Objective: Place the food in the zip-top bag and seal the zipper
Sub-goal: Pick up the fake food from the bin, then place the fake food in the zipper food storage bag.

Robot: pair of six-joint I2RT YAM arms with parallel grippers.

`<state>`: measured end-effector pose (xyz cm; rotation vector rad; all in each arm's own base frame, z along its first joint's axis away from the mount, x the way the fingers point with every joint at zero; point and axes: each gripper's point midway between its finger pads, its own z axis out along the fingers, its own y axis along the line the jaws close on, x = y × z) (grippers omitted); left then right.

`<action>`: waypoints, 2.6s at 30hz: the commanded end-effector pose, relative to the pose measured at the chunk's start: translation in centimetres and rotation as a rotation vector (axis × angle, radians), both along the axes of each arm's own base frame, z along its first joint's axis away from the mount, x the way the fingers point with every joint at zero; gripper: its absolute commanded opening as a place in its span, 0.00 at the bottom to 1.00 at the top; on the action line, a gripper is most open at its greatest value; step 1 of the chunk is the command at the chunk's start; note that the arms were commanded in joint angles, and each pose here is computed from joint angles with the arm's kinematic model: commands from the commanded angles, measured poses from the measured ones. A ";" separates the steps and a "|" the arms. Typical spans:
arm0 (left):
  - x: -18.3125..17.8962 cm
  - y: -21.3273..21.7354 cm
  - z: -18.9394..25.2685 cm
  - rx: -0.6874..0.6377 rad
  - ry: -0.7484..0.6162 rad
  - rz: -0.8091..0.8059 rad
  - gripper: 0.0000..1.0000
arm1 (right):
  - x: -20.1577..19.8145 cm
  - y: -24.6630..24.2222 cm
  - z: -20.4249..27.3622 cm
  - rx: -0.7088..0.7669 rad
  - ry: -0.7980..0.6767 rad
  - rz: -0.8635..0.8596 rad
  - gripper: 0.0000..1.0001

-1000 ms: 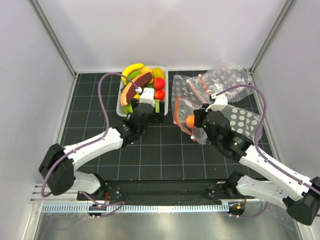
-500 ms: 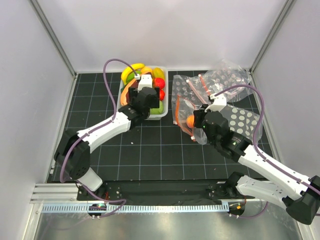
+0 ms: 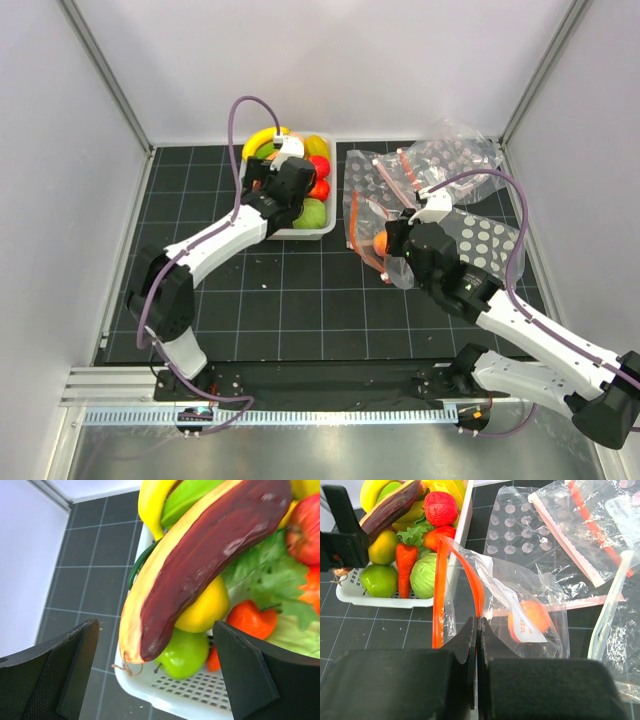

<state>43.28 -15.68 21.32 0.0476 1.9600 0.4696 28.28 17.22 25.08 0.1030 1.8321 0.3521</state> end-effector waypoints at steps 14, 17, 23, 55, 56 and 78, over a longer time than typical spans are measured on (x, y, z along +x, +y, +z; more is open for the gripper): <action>-0.9 4.2 -3.5 0.143 0.103 0.102 0.99 | 0.3 0.3 1.0 0.036 -0.034 -0.005 0.01; -1.0 5.1 -4.3 0.153 0.128 0.112 0.98 | 0.3 0.4 1.1 0.040 -0.035 -0.002 0.01; -0.6 5.6 -5.9 0.168 0.166 0.122 0.92 | 0.3 0.4 1.0 0.037 -0.033 0.001 0.01; -13.2 -0.7 3.5 -0.092 0.095 -0.227 0.00 | 0.4 -0.2 1.7 0.000 -0.055 -0.008 0.01; -14.0 -1.4 3.4 -0.093 0.108 -0.256 0.00 | 0.3 -0.2 1.8 0.001 -0.058 -0.006 0.01; -20.2 -5.1 5.7 0.640 0.110 -0.196 0.00 | 0.8 1.0 1.4 -0.060 -0.033 0.045 0.01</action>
